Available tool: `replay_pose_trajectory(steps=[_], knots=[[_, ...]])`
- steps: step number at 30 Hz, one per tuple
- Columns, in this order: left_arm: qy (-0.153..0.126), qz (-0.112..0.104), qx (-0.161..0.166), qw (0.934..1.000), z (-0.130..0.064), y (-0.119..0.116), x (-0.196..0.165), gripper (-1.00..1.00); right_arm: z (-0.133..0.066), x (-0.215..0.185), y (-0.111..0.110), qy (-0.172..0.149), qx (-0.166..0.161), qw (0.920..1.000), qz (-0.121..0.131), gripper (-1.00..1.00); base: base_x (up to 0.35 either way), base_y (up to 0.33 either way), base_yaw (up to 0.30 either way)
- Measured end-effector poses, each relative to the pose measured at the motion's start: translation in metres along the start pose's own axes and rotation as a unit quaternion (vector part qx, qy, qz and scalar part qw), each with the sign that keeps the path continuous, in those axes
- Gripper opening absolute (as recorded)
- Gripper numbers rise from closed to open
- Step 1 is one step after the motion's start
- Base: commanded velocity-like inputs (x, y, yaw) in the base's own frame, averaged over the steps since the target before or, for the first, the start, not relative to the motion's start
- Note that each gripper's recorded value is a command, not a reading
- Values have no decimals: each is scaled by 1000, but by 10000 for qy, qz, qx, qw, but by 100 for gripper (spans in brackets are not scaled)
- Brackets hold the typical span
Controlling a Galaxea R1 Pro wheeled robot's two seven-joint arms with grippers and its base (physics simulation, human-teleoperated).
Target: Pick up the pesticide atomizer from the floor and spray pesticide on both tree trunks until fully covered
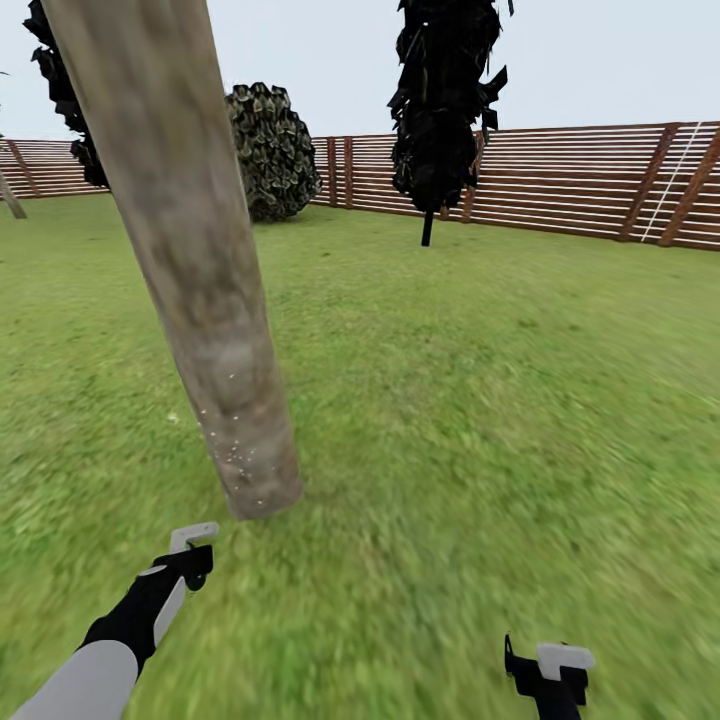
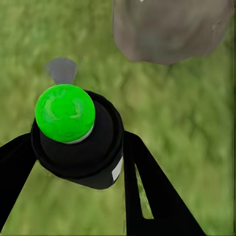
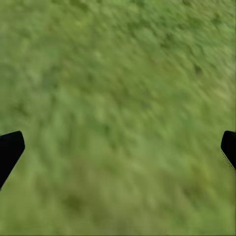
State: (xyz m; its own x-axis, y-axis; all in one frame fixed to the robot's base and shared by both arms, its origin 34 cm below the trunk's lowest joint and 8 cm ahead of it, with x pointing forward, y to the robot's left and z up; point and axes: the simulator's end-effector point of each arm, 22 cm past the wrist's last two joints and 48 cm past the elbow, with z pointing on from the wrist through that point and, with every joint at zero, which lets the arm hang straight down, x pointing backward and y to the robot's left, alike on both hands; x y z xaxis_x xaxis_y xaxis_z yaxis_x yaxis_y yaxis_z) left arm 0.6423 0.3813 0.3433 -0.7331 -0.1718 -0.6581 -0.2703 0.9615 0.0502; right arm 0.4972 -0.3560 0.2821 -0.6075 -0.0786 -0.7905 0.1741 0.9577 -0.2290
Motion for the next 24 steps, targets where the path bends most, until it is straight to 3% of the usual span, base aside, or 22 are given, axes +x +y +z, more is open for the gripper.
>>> replay_pose_trajectory(steps=[4, 13, 24], knots=[[0, 6, 3, 10000, 0, 0, 0, -100, 0, 0, 0, 0, 2, 10000, 2, 100, 230, -168, 66], [-6, 9, 17, 10000, 0, -3, 0, -100, 0, 0, -1, -1, 6, 10000, 2, 100, 2, -266, 246], [-5, 21, 20, 10000, 0, -3, 0, -100, 1, 0, -5, -3, 37, 10000, -11, 100, 0, -275, 20]])
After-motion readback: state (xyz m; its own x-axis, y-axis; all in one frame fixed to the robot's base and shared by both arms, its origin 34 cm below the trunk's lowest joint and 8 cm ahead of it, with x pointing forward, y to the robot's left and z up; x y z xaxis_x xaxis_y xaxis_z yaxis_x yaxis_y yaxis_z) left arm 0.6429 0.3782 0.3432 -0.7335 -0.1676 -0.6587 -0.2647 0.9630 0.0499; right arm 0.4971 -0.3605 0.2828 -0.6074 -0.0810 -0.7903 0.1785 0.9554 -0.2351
